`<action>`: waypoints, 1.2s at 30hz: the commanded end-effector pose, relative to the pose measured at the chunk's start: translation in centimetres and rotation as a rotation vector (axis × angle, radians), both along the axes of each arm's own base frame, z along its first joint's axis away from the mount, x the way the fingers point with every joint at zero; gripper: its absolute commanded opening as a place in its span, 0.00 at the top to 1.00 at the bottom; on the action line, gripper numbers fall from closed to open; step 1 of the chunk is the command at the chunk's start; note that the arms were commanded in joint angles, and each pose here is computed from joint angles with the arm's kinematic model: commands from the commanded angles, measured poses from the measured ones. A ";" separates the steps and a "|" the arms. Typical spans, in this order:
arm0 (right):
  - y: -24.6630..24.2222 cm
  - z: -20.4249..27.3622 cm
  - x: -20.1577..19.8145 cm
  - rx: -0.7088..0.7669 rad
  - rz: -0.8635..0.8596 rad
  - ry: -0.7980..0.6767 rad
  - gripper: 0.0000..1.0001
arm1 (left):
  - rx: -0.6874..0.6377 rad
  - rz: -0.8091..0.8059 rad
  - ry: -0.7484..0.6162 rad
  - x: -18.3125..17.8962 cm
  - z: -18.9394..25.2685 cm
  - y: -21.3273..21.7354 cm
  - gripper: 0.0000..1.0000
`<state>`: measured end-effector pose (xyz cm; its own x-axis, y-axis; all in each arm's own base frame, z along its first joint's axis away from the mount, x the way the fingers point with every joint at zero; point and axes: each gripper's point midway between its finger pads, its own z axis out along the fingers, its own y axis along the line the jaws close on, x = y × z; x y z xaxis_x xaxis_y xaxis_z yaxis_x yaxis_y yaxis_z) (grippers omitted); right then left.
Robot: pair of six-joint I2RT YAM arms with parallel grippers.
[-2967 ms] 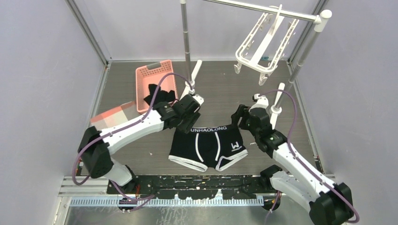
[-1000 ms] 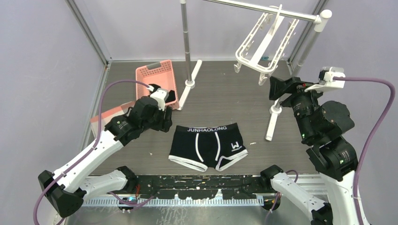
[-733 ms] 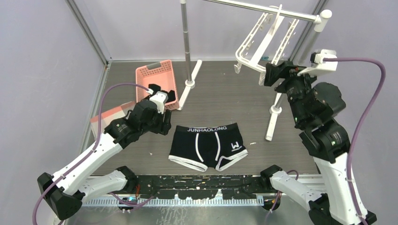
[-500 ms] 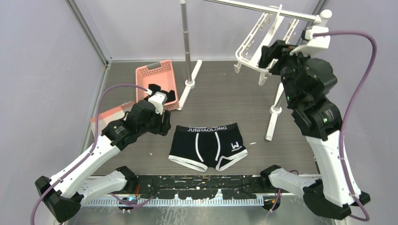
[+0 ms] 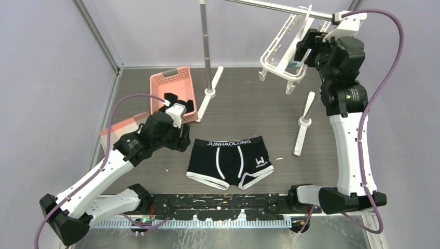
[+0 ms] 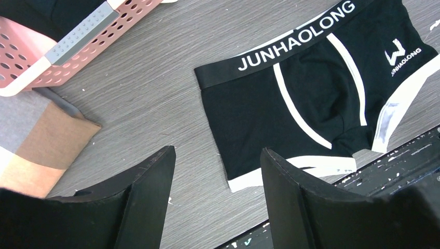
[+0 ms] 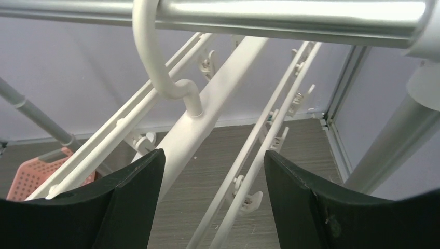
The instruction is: Clip the underwear to the hanger
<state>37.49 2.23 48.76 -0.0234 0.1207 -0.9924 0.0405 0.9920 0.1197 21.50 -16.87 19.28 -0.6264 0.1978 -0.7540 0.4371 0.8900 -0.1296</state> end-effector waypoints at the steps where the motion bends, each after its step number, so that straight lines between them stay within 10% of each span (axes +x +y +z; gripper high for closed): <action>1: 3.2 3.1 -0.4 -0.013 0.240 -0.125 0.24 | -0.048 -0.018 -0.021 0.4 0.7 -0.9 0.37; 36: 1.5 3.8 4.9 -0.054 0.253 -0.285 0.41 | 0.043 -0.040 -0.056 0.6 0.7 0.3 0.36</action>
<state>42.72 3.49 48.38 0.1021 0.0882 -0.9909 -0.2080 0.9759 0.0654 21.67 -16.47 18.79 -0.6063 0.2597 -0.7517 0.4682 0.8806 -0.0733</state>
